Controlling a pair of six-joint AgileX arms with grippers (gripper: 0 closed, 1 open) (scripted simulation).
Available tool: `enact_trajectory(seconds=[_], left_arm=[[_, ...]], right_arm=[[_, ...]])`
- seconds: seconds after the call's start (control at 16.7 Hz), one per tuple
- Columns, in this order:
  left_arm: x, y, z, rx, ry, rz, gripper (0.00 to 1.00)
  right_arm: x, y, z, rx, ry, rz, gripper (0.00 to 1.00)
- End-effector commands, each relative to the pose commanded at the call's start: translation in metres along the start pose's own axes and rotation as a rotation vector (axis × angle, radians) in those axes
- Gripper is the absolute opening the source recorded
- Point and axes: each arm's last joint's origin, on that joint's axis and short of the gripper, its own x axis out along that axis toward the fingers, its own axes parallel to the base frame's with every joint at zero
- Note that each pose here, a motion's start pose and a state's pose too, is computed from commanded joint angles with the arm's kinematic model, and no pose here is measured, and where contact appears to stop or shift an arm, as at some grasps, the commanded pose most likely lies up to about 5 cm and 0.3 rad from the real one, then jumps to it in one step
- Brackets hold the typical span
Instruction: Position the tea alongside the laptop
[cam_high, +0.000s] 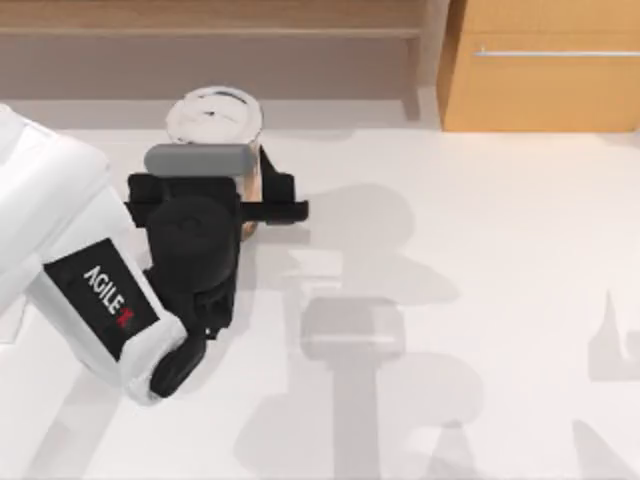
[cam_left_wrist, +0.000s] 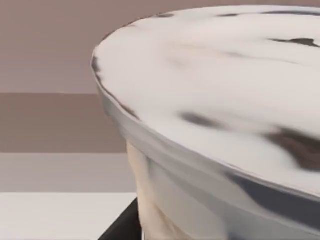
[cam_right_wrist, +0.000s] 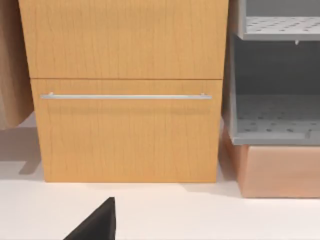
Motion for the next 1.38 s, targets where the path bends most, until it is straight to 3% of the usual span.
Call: enact_trajectory(seconds=[0.36,1.38], left_arm=[[0.0,0.0,0.0,0.0,0.0,0.0,0.02],[-0.001,-0.001,0.01,0.001,-0.001,-0.002,0.0]], right_arm=[[0.0,0.0,0.0,0.0,0.0,0.0,1.0],[0.0,0.0,0.0,0.0,0.0,0.0,1.0]])
